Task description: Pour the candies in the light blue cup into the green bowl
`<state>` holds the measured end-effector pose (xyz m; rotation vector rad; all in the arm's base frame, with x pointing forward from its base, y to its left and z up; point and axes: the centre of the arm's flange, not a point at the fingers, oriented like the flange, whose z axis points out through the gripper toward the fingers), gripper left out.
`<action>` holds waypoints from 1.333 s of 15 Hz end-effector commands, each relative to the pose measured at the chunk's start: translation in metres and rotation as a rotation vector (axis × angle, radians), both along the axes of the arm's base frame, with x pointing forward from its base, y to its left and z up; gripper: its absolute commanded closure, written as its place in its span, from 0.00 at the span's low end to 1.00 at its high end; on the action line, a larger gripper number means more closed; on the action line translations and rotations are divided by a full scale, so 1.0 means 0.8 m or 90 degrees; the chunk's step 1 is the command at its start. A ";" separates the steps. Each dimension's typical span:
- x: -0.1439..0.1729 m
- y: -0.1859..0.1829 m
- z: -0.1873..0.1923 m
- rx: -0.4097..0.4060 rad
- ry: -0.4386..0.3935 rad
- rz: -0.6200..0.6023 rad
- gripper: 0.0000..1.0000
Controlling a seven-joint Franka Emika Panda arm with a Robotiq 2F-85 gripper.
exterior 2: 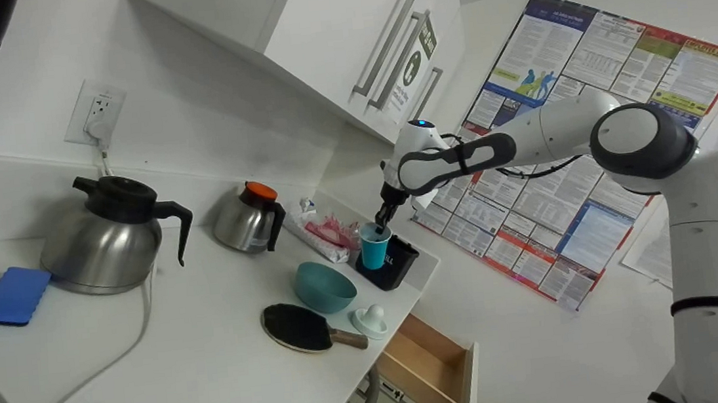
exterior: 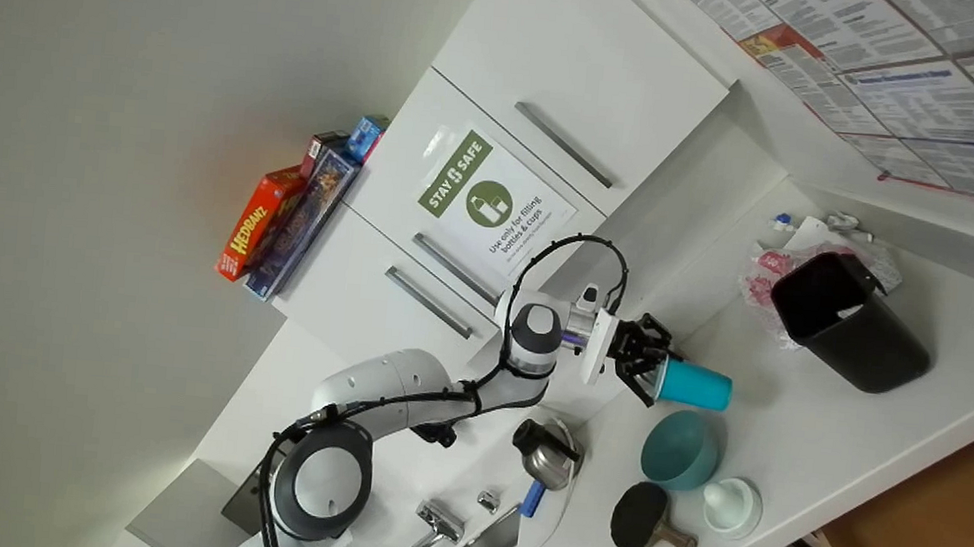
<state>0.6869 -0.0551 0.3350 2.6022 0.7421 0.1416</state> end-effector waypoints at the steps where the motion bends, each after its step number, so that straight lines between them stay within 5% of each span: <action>1: -0.034 0.011 -0.012 -0.049 -0.025 0.055 0.99; 10: -0.015 0.014 -0.035 -0.039 -0.008 0.073 0.99; 20: -0.011 0.087 -0.027 -0.185 -0.070 0.177 0.99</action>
